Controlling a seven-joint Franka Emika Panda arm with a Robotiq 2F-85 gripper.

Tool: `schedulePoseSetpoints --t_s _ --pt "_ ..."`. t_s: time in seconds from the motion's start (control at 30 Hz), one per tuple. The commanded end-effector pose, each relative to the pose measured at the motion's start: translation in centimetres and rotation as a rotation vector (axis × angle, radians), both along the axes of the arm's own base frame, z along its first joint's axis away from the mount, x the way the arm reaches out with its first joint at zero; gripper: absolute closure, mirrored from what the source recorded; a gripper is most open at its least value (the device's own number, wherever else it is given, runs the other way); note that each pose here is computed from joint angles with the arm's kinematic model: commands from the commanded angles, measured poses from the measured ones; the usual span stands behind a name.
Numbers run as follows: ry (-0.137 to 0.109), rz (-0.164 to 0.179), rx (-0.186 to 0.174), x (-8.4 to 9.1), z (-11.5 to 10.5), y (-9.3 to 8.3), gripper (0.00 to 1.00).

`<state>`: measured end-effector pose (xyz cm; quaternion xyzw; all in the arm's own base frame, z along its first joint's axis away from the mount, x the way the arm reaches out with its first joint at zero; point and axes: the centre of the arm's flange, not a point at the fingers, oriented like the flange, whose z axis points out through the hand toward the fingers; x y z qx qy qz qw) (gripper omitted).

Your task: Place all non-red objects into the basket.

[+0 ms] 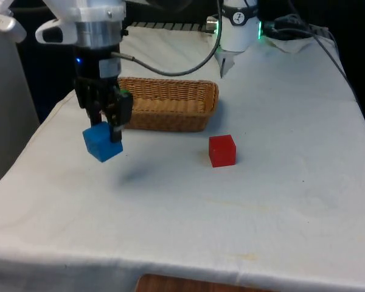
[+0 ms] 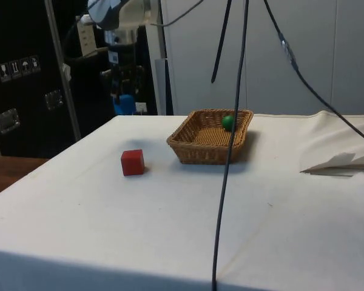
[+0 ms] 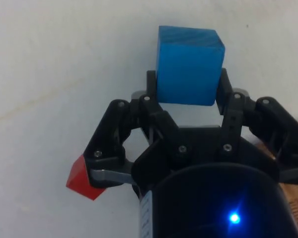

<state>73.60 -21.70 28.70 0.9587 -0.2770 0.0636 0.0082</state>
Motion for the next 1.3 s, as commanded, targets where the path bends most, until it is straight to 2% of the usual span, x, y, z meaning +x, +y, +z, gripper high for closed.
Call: schedulePoseSetpoints --t_s 0.0,0.23,0.27,0.53,0.57,0.6,0.8,0.83,1.03,1.27 --pt "0.003 0.006 -0.004 -0.3 0.8 0.1 0.49" --pt "0.02 0.031 -0.003 -1.0 3.2 0.6 0.49" --pt "0.021 0.027 0.0 -0.9 2.8 0.5 0.49" --pt "0.049 0.059 0.006 -1.9 5.8 1.2 0.49" --pt "0.047 0.053 0.008 -1.7 5.2 1.1 0.49" --pt "0.049 0.059 0.006 -1.9 5.8 1.2 0.49" --pt "0.075 0.081 0.017 -2.6 7.9 1.7 0.49" --pt "0.074 0.076 0.019 -2.4 7.5 1.5 0.49" --pt "0.087 0.093 0.03 -3.5 9.9 2.0 0.49" --pt "0.093 0.105 0.044 -4.1 11.2 2.1 0.49"
